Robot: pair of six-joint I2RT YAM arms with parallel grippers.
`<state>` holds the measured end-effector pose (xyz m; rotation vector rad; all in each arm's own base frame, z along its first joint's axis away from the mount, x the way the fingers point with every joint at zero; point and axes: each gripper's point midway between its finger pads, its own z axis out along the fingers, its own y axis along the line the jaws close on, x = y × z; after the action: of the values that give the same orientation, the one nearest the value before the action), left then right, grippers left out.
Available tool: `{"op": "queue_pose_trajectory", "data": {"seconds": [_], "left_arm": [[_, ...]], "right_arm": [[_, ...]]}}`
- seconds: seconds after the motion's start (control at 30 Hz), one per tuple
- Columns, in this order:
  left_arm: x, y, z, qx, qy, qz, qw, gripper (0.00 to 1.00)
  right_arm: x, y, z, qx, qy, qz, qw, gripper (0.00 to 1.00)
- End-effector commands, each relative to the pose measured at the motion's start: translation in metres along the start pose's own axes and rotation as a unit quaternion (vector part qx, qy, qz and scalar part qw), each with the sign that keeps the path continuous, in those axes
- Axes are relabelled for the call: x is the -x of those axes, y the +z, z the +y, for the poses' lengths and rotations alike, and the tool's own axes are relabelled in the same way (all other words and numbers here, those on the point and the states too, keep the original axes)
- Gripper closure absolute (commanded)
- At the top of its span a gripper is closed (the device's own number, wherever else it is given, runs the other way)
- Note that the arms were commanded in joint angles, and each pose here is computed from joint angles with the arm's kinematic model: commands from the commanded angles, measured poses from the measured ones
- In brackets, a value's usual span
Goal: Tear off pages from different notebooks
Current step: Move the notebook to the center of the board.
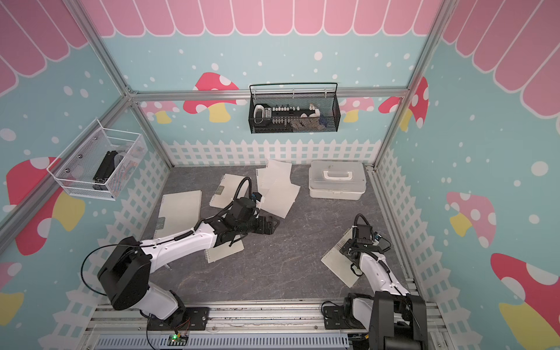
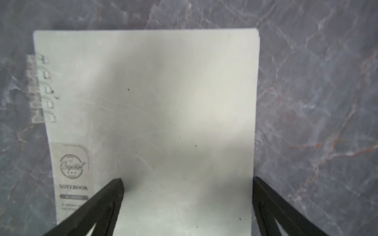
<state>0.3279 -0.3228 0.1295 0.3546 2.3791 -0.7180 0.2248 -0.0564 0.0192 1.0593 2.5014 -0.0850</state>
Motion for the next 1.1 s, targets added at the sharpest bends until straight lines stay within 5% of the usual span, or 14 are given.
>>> {"op": "queue_pose_trajectory", "data": {"seconds": [0.0, 0.17, 0.3, 0.57, 0.83, 1.07], "left_arm": [[0.011, 0.011, -0.033, -0.046, 0.026, -0.006, 0.999, 0.02], [0.008, 0.022, -0.028, -0.034, 0.028, 0.001, 0.999, 0.03], [0.008, 0.02, -0.017, -0.006, 0.031, -0.005, 0.999, 0.02], [0.006, 0.049, 0.008, 0.053, 0.047, 0.018, 0.997, 0.02], [0.006, 0.102, 0.004, 0.041, 0.054, 0.047, 0.997, 0.03], [-0.014, 0.128, -0.015, -0.009, 0.023, 0.086, 0.996, 0.12]], "right_arm": [[-0.023, 0.01, 0.021, 0.066, 0.006, 0.049, 0.997, 0.01], [-0.029, 0.014, 0.065, 0.152, -0.065, 0.066, 0.984, 0.05], [-0.034, 0.008, 0.101, 0.134, -0.197, 0.082, 0.968, 0.05], [-0.052, 0.005, 0.161, 0.183, -0.288, 0.099, 0.935, 0.17], [-0.037, -0.013, 0.159, 0.193, -0.231, 0.038, 0.953, 0.3], [-0.04, -0.02, 0.172, 0.243, -0.243, 0.027, 0.939, 0.43]]}}
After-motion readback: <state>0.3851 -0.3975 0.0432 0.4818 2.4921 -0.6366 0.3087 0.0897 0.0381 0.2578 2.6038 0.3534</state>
